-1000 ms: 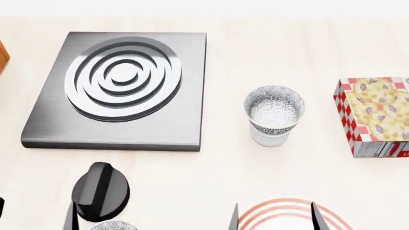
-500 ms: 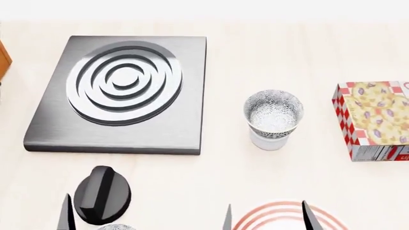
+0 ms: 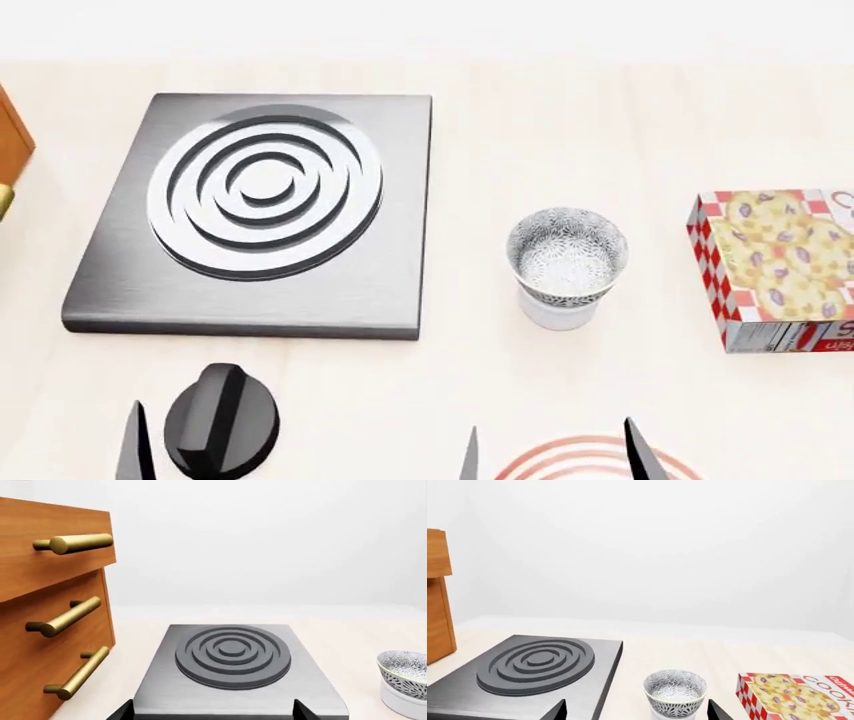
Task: Pick the akita bowl on the ramekin and place it on the plate.
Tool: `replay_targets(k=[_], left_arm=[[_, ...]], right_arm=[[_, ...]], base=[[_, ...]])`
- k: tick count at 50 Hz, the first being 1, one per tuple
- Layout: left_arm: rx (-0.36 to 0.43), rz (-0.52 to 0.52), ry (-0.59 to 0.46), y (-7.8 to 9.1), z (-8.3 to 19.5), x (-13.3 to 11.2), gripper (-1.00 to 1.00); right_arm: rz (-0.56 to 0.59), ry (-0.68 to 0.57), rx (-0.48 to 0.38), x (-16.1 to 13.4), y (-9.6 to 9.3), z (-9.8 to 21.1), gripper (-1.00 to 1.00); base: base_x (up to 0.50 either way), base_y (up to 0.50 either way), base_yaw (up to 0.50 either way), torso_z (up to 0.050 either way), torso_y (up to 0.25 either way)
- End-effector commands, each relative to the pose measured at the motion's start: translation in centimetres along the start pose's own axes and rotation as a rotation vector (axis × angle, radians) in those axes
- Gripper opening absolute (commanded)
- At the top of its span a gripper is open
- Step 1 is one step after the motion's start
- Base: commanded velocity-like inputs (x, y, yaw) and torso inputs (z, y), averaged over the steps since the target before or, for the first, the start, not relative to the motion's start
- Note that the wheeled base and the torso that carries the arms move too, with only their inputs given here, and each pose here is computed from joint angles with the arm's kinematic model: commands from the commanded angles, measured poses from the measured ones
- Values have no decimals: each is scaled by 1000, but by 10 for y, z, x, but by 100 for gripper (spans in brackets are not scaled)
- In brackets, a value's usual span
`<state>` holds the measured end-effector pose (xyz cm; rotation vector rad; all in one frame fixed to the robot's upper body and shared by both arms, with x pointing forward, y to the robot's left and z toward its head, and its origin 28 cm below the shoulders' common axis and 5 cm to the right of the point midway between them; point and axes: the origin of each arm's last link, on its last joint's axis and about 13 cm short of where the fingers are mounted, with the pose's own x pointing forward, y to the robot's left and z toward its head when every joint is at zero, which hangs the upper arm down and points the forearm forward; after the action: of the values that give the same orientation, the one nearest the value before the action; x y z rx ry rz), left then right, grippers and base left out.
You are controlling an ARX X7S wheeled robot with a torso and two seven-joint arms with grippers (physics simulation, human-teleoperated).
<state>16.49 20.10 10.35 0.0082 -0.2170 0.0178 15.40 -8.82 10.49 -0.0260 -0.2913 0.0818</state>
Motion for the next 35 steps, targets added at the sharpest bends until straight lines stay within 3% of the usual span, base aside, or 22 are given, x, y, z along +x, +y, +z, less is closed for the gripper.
replay_targets(k=[1,5,11,18,35], left_arm=[[-33,-14,-41,3,2,-3,100],[-37,-12,-49,3,2,-4,100],[-43,-16,-54,3,2,-3,100],[-36,-11,-54,3,2,-4,100],[-46,-4,-49,3,2,-4,100]], right_arm=[[-2,-6,1,0,-1,2,100],[-1,-6,1,0,-1,2,100],[-2,-5,2,0,-1,1,100],[-2,-4,1,0,-1,1,100],[3,-3,2,-1,0,1,100]], base=[[0,0,0,50,0],[0,0,0,50,0],[0,0,0,0,0],[0,0,0,0,-250],[0,0,0,0,0]])
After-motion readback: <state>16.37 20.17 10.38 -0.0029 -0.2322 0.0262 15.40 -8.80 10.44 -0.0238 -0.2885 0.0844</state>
